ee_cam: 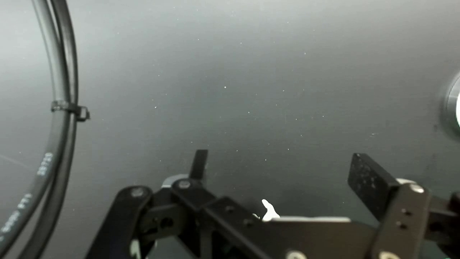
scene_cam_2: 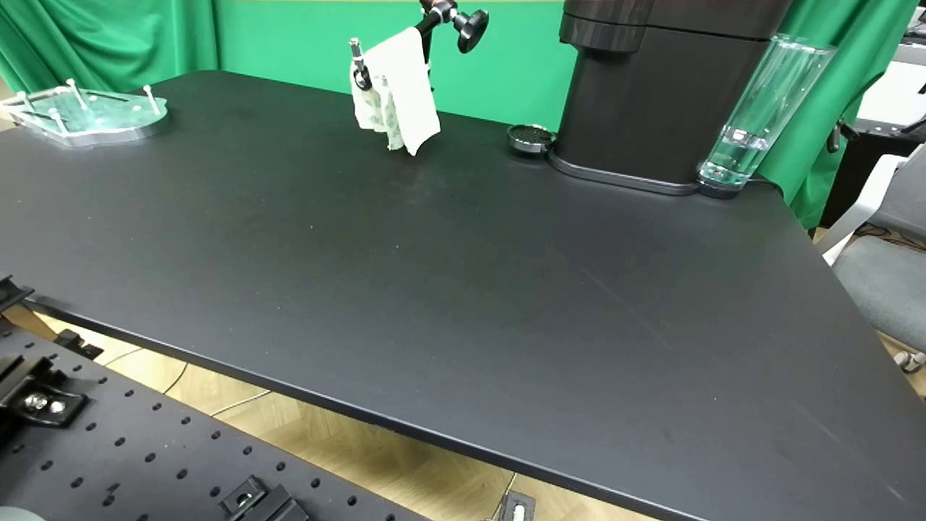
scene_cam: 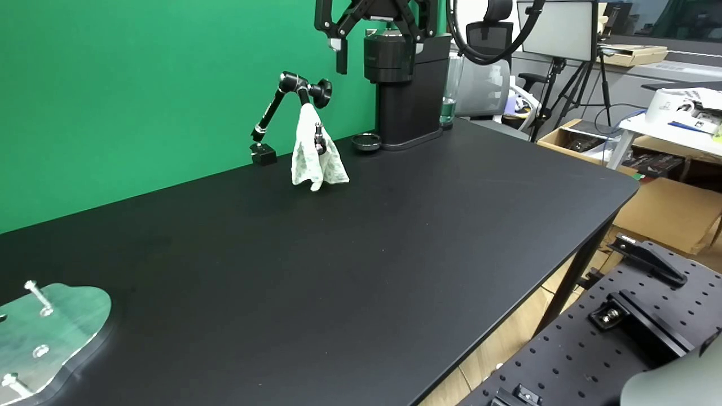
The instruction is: Unhang the towel from the object and put it on the table
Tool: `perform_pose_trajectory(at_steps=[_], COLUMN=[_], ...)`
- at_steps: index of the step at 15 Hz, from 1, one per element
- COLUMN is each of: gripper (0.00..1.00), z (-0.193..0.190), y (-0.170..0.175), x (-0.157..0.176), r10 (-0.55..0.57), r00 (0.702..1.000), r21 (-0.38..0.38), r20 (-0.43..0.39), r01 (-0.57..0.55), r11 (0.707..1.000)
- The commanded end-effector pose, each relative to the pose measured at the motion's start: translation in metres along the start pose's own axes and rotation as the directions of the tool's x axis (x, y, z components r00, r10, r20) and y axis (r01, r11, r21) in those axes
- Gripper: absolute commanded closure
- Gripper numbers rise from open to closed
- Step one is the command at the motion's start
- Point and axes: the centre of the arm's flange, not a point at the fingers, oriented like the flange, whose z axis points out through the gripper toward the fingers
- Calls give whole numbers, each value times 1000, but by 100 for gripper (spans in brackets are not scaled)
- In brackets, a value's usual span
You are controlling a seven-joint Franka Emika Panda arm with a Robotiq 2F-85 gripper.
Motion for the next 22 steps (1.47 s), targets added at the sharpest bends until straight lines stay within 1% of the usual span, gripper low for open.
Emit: perform_pose_trajectory(at_steps=[1,3,5,6,7,9,10,12,14,15,17,19,20,21,22], gripper=[0,0,0,0,0,0,0,0,0,0,0,0,0,0,0], z=[1,2,-1,-2,-2,-2,-1,0,-3,-4,-6,-6,-5,5,6], y=[6,14,24,27,25,20,18,17,25,32,47,54,54,56,56], x=[7,18,32,38,41,49,55,63,88,104,135,154,160,132,141], r10=[14,11,-5,-25,-53,-131,-151,-157,-244,-237,-233,-292,-305,-272,-285], r00=[1000,1000,999,999,998,991,988,987,968,969,969,953,949,958,955], r21=[2,1,3,-14,-21,-59,-64,-54,-105,-114,-101,-110,-115,-107,-108], r20=[-6,-11,-34,-45,-38,-41,-33,-28,-55,-65,-83,-78,-76,-86,-86], r01=[-14,-11,6,24,52,129,149,155,238,229,224,283,295,263,276], r11=[1000,1000,1000,1000,998,990,987,986,966,967,969,953,948,959,955])
